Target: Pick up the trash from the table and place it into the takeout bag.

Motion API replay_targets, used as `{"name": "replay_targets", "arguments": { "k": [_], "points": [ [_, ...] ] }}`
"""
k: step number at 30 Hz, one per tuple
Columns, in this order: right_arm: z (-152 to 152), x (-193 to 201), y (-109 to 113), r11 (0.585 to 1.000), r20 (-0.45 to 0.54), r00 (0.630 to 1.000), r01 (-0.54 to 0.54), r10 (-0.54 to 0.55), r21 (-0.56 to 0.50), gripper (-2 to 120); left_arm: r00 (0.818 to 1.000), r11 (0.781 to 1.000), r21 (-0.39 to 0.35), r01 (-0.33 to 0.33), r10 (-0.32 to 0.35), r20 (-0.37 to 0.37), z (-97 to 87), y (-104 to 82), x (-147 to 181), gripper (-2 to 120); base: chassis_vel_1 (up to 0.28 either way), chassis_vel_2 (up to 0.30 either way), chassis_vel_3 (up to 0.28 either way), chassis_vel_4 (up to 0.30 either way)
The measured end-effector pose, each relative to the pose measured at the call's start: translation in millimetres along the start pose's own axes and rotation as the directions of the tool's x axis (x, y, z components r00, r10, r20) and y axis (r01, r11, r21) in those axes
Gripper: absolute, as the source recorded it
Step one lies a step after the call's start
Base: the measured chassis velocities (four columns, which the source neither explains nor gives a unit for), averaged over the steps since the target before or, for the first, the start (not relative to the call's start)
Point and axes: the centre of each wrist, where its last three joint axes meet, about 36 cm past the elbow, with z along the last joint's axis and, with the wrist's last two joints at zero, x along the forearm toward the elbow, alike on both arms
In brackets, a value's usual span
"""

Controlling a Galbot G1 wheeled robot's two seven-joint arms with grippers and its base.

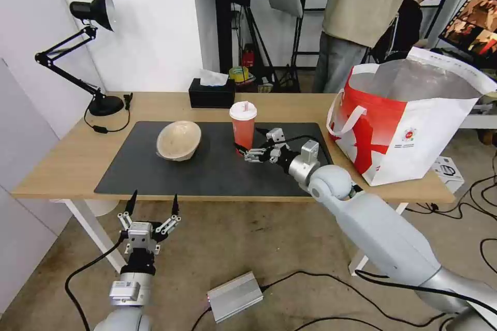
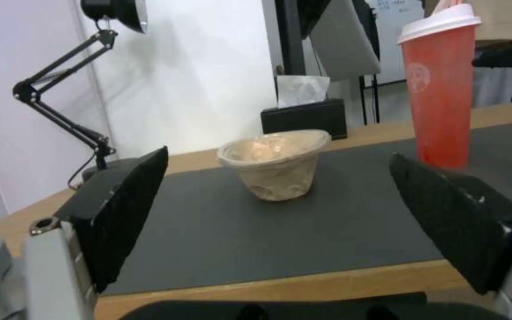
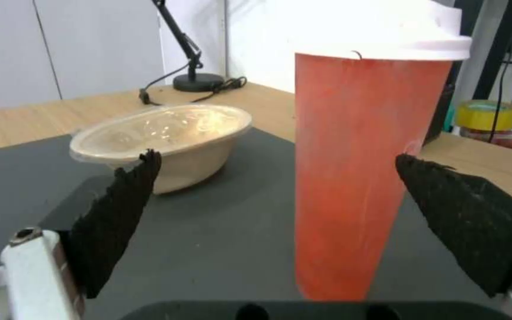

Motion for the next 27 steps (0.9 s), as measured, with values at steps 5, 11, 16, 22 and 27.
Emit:
{"name": "replay_targets", "arguments": {
  "k": [5,11,16,22,27],
  "points": [
    [3.4,-2.1,-0.3,1.0,-0.001,1.0,-0.003,0.003,-0.006,100,1.0,1.0,0.0,0.0,0.0,0.002,0.2,-0.1,-1.4,100,0.0,0.0,0.0,0.0],
    [11.0,-5.5,-4.5,1.0,-0.006,1.0,-0.019,0.019,-0.017,100,1.0,1.0,0.0,-0.007,0.007,-0.004,2.2,-2.3,-1.7,100,0.0,0.0,0.0,0.0],
    [18.0,-7.4,-8.0,0.999,-0.005,1.0,-0.031,0.031,-0.018,100,1.0,1.0,-0.001,-0.011,0.011,-0.005,2.9,-3.5,-2.0,100,0.0,0.0,0.0,0.0],
    [22.5,-10.5,-8.8,0.999,-0.004,0.999,-0.035,0.035,-0.024,100,1.0,1.0,-0.002,-0.014,0.014,-0.006,3.5,-4.3,-2.8,100,0.0,0.0,0.0,0.0],
    [27.2,-12.5,-11.3,0.999,-0.006,0.999,-0.04,0.04,-0.031,100,1.0,1.0,-0.003,-0.017,0.017,-0.01,4.8,-5.1,-2.7,100,0.0,0.0,0.0,0.0]
  ]
}}
